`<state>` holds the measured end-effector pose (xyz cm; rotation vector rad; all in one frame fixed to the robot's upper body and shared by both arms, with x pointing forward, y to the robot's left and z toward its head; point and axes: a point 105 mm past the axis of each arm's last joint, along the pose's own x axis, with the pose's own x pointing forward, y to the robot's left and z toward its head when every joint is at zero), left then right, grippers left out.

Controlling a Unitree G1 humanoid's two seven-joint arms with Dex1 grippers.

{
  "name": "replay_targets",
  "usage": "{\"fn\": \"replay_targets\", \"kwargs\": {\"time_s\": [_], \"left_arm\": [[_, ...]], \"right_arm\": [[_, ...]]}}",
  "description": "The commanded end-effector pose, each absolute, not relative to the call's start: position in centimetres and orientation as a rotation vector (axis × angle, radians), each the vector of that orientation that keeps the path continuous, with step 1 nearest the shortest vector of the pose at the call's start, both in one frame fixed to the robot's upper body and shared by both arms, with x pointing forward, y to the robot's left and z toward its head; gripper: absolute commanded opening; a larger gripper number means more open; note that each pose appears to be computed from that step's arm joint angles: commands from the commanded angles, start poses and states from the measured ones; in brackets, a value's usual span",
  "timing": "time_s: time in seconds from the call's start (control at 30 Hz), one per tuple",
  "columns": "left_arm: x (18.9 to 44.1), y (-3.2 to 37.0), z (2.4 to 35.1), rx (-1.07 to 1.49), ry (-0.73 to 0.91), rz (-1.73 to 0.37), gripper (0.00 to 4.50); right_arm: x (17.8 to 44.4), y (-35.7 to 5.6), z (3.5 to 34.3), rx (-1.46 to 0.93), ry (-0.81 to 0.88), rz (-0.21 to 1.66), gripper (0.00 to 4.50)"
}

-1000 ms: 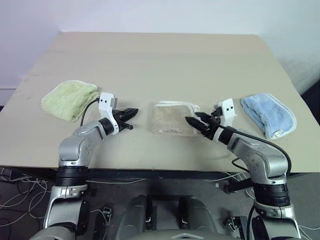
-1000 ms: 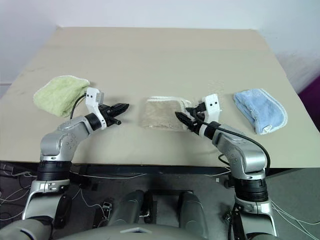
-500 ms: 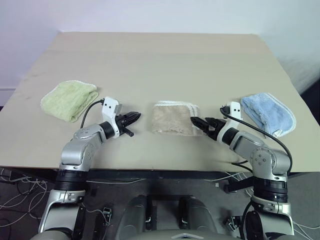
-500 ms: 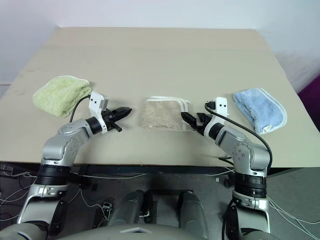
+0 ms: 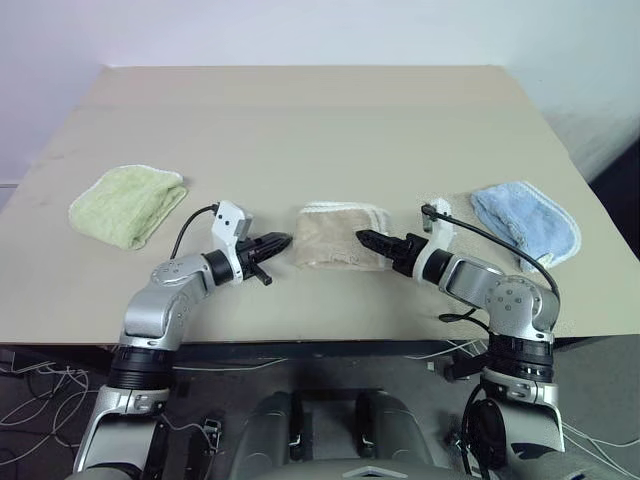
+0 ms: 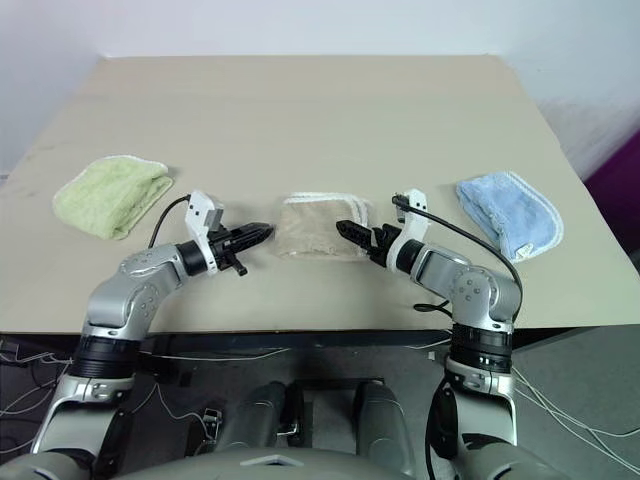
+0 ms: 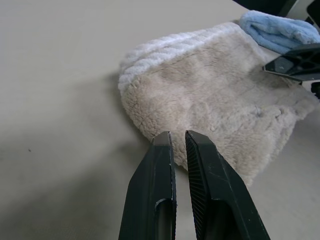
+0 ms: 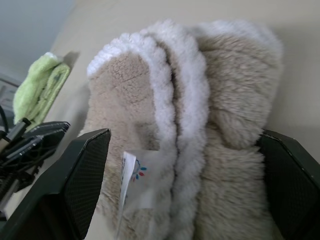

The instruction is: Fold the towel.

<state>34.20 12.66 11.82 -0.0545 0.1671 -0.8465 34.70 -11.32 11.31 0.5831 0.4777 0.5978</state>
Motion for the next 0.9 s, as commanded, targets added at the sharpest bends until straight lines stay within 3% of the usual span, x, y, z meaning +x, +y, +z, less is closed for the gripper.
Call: {"fn": "replay_targets", "kwargs": {"time_s": [0.03,0.13,0.2,0.57,0.77,0.9], "left_arm": [[33.8,12.5,13.2,-0.040,0.108,-0.869,0.47],[33.6,12.4,13.2,-0.043,0.107,-0.870,0.47],[33.5,12.4,13.2,-0.044,0.109,-0.871,0.47],[33.3,12.4,13.0,-0.046,0.114,-0.873,0.47],[33.4,12.1,12.9,-0.036,0.116,-0.881,0.47],[33.6,11.6,12.9,-0.034,0.118,-0.904,0.47]], "right_arm": [[34.5,-10.1,11.6,0.614,0.500,0.650,4.44],[34.6,-10.0,11.8,0.647,0.496,0.653,4.44],[34.7,-10.1,12.0,0.668,0.486,0.651,3.91],[34.2,-10.3,13.0,0.704,0.438,0.665,0.11],[34.0,-11.4,16.5,0.697,0.281,0.683,0.01],[35.1,-16.7,21.4,0.703,0.054,0.499,0.01]]}}
